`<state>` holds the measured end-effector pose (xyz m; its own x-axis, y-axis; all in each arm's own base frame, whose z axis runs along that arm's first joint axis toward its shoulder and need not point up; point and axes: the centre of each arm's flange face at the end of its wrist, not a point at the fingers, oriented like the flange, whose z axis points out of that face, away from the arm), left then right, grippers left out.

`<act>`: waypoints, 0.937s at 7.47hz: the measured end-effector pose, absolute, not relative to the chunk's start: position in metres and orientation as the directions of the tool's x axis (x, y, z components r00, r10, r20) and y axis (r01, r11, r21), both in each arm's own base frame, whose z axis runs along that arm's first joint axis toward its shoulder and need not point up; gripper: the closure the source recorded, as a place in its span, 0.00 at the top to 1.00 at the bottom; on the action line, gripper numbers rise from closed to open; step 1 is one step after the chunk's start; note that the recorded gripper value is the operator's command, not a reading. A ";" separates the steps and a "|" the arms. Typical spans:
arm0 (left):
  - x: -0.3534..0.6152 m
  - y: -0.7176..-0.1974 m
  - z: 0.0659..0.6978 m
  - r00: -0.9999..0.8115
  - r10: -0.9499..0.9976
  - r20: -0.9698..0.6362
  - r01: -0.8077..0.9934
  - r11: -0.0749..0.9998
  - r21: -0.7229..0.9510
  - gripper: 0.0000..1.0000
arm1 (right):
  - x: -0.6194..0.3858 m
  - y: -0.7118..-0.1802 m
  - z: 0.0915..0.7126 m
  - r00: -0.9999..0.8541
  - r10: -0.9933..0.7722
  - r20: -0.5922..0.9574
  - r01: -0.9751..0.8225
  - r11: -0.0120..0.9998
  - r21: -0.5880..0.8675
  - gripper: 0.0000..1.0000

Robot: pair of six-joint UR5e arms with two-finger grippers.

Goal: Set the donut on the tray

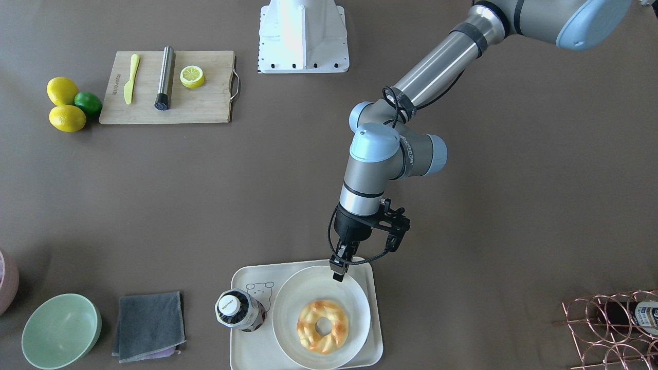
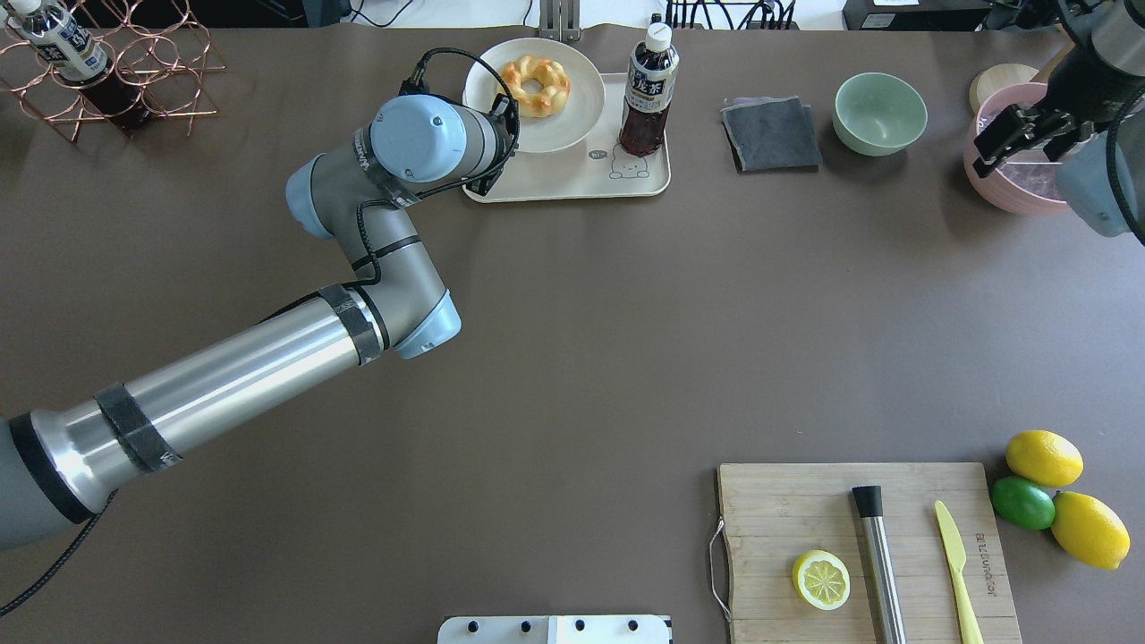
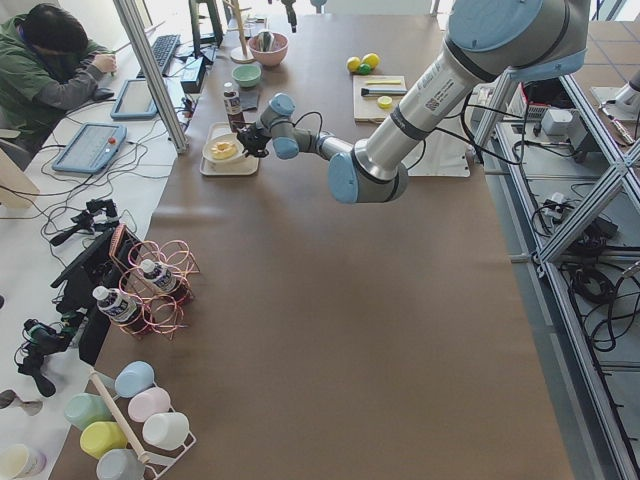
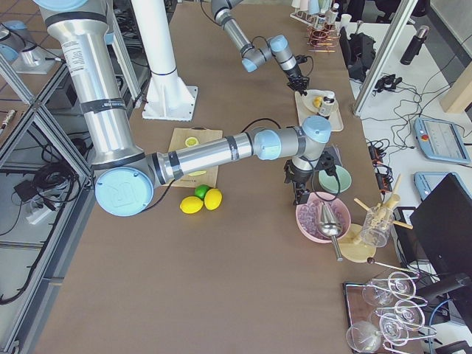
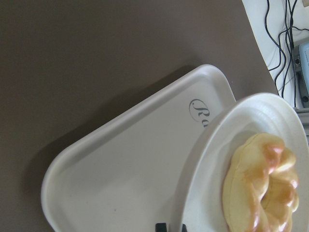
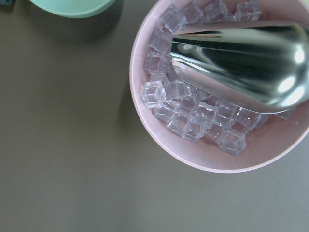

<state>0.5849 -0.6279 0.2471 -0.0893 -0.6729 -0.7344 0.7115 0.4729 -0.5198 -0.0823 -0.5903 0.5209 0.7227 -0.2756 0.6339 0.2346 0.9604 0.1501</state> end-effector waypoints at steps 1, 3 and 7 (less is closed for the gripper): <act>0.579 -0.621 0.259 -0.041 -0.642 -0.766 0.713 0.519 -0.472 0.99 | -0.072 -0.586 0.531 0.724 -0.274 0.633 0.235 0.961 0.146 1.00; 0.550 -0.598 0.290 0.060 -0.565 -0.823 0.685 0.623 -0.377 0.99 | -0.059 -0.577 0.546 0.731 -0.254 0.634 0.226 0.966 0.126 1.00; 0.375 -0.573 0.379 0.319 -0.416 -0.852 0.466 0.851 -0.241 0.99 | -0.020 -0.555 0.590 0.741 -0.226 0.633 0.220 0.971 0.090 1.00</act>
<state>0.3751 -0.5731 0.3787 0.3187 -0.4155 -0.8519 0.4659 0.8514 -0.2410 -0.0199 -0.5547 0.5902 0.7406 -0.2261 0.6327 0.2198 0.9714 0.0898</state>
